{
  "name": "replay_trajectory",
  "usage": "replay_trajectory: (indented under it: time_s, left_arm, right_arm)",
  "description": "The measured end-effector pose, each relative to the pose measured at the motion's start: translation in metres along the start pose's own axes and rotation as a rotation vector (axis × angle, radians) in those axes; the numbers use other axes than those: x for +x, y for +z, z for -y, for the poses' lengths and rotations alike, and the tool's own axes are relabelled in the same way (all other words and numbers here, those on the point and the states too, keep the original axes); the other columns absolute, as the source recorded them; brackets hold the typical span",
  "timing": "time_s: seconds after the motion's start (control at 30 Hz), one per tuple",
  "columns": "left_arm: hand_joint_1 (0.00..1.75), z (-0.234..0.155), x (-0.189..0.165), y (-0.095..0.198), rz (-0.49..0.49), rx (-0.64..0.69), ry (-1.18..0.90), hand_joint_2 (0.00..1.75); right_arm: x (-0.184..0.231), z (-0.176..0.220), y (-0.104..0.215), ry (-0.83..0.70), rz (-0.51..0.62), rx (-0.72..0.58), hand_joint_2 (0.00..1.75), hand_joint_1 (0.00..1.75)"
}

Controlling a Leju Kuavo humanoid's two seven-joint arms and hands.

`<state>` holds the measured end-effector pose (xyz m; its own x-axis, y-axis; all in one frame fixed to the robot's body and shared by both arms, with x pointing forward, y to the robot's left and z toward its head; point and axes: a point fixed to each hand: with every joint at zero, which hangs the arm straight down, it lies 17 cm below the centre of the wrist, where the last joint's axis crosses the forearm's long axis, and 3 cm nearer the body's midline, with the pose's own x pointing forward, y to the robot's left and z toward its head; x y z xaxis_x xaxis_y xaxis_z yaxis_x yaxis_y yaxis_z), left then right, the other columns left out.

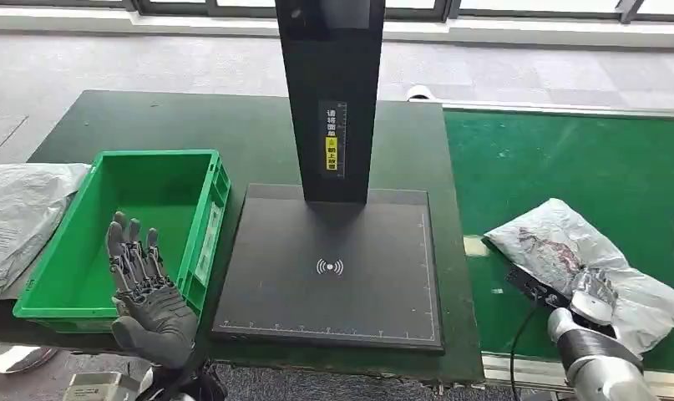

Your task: Moved the parcel from conveyor to table for the left to box.

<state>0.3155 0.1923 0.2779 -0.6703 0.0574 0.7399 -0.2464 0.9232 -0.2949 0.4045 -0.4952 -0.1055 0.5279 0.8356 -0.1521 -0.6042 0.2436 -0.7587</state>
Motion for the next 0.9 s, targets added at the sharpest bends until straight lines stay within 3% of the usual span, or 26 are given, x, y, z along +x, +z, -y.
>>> replay_trajectory:
  time_s: [0.1, 0.33, 0.47, 0.67, 0.9]
  left_arm:
    - [0.00, -0.001, 0.001, 0.002, -0.002, 0.000, -0.004, 0.00]
    - [0.00, -0.001, 0.001, 0.005, -0.007, -0.009, -0.006, 0.00]
    - [0.00, -0.003, 0.002, 0.006, -0.005, -0.001, -0.014, 0.00]
    - [0.00, -0.014, 0.008, 0.004, 0.013, 0.056, -0.067, 0.00]
    - [0.00, -0.014, 0.013, 0.005, 0.019, 0.056, -0.063, 0.00]
  right_arm:
    - [0.013, 0.002, 0.001, -0.012, 0.046, -0.010, 1.75, 1.75]
    - [0.023, 0.039, 0.000, -0.121, 0.103, -0.196, 1.75, 1.75]
    - [0.025, 0.049, 0.001, -0.159, 0.121, -0.240, 1.75, 1.75]
    - [0.052, 0.086, 0.010, -0.239, 0.225, -0.362, 1.75, 1.75]
    - [0.069, 0.101, 0.015, -0.279, 0.250, -0.387, 1.75, 1.75]
